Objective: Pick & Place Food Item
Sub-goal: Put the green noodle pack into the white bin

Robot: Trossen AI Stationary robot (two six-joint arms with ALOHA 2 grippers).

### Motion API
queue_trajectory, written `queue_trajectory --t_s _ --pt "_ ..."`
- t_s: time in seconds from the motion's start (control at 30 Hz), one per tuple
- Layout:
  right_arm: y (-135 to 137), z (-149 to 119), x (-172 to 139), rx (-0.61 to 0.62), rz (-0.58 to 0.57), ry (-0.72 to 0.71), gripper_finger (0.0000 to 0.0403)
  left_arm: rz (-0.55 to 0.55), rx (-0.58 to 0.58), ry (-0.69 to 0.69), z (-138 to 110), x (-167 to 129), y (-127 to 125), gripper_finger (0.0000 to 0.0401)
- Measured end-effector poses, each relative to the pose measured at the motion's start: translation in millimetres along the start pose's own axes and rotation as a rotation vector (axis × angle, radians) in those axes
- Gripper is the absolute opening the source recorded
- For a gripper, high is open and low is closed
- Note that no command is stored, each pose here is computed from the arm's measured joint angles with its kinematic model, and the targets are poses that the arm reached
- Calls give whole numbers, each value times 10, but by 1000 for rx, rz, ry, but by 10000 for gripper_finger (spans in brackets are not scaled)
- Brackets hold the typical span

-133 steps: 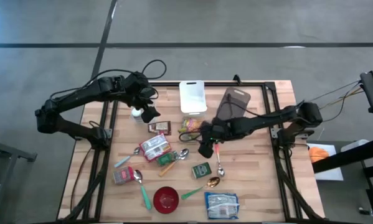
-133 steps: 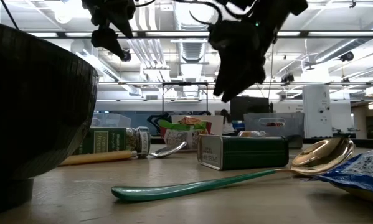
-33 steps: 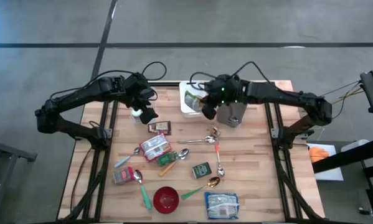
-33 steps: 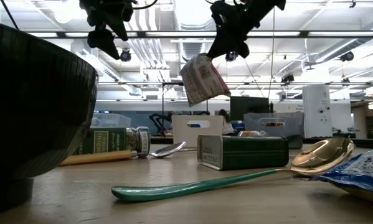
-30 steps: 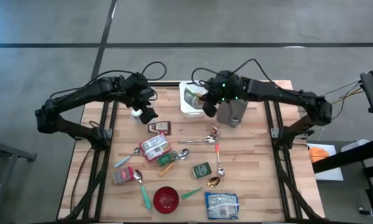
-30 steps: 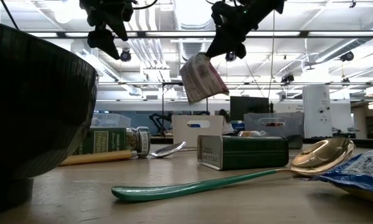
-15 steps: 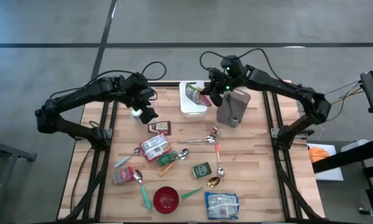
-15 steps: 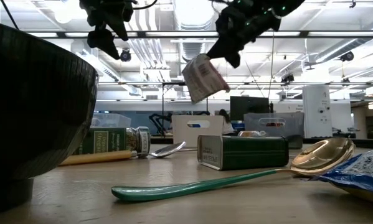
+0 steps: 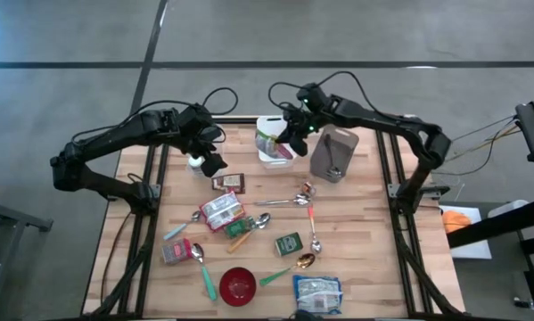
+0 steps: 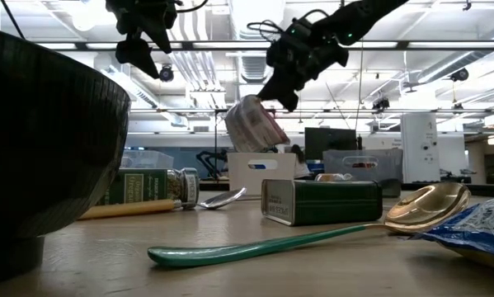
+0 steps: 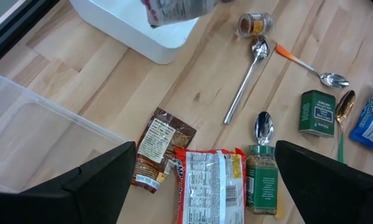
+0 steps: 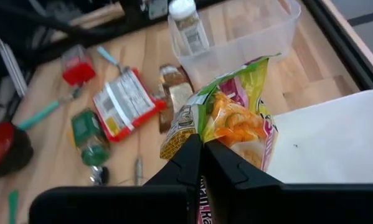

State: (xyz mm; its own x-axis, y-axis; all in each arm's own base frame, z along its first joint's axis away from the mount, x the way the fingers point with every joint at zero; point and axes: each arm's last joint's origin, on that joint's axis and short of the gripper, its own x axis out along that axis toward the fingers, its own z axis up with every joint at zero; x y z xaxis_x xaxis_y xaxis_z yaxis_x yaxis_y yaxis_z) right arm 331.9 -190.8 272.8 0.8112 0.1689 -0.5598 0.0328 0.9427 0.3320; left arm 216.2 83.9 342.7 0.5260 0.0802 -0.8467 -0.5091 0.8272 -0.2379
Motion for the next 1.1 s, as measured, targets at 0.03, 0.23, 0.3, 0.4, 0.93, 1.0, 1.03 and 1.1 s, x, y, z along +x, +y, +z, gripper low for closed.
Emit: queue_trajectory --t_s 0.03,0.23,0.3,0.4,0.93,1.0,1.03,1.1 --pt "-18 12 9 -17 9 8 8 0 -4 0 0 0 0 387" --pt "-153 41 82 -55 31 119 8 0 -18 0 0 0 0 387" --pt "-195 42 120 -60 41 160 8 0 -22 0 0 0 0 387" --pt "-230 81 156 -87 80 195 8 0 -21 0 0 0 -1 387" --pt "-390 75 373 -84 169 312 8 -1 -25 -4 4 0 -1 387" --pt "-391 62 367 -82 160 320 8 -1 -25 -4 4 0 -1 387" --pt "-388 63 356 -81 149 326 8 -1 -25 -4 4 0 -1 387" --pt "-395 56 325 -74 120 347 8 -1 -25 -5 5 0 -1 387"
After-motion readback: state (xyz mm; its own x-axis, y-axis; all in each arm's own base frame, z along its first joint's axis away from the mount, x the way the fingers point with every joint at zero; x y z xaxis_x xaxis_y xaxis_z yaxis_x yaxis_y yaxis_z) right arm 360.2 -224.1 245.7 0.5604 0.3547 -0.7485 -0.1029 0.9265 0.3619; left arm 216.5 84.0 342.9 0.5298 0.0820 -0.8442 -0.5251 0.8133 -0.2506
